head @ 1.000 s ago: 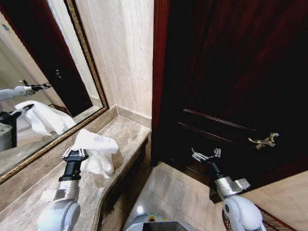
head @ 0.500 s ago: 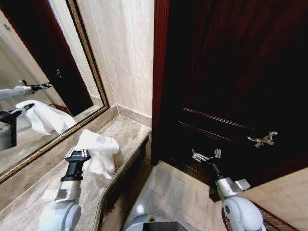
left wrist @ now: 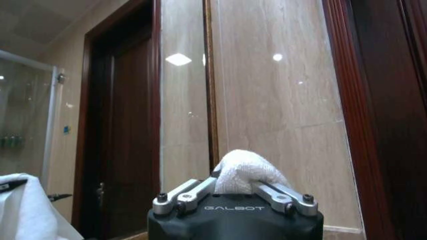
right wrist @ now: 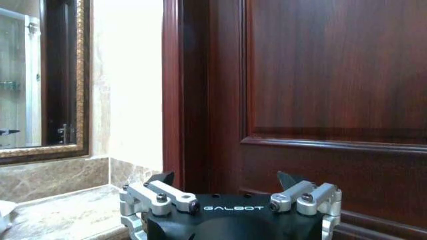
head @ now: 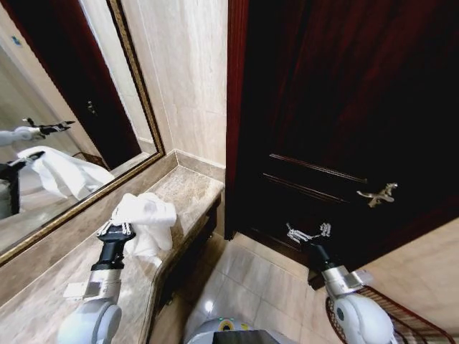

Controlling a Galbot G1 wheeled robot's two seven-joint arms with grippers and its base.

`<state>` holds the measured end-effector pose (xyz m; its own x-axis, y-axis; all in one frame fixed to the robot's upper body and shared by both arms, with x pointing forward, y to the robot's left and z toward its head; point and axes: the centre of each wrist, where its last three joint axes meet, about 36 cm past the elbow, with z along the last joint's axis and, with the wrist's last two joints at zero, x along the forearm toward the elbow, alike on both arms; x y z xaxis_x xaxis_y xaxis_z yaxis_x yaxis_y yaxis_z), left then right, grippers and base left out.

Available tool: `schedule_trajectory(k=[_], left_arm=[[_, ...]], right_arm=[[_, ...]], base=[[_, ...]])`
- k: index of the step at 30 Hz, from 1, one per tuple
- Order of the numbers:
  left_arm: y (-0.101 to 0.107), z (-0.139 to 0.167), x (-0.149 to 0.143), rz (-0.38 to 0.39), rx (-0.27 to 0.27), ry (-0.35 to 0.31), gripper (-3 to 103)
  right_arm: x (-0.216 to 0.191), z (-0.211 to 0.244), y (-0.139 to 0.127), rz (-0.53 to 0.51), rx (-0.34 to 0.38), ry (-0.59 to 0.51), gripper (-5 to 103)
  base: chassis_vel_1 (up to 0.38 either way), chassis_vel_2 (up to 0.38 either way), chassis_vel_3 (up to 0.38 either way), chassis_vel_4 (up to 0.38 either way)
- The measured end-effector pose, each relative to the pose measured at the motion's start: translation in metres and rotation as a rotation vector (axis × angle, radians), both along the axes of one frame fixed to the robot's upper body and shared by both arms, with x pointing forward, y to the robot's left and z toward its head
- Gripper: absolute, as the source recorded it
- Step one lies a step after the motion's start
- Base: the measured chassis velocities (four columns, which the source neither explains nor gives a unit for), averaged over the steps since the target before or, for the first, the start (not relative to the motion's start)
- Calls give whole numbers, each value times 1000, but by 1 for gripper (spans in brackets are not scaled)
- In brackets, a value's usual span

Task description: Discard the used towel into the hamper.

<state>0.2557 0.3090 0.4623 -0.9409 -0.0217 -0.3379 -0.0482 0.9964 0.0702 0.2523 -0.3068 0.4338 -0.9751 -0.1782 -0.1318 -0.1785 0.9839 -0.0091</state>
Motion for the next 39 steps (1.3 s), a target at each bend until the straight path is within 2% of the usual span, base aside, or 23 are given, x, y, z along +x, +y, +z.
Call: schedule_trajectory(k=[39], left_arm=[[-4,7,-1,7,-7,0,2]], right_arm=[[0,-4,0,4,-6,-1,100]], base=[[154,-160,-155,153]])
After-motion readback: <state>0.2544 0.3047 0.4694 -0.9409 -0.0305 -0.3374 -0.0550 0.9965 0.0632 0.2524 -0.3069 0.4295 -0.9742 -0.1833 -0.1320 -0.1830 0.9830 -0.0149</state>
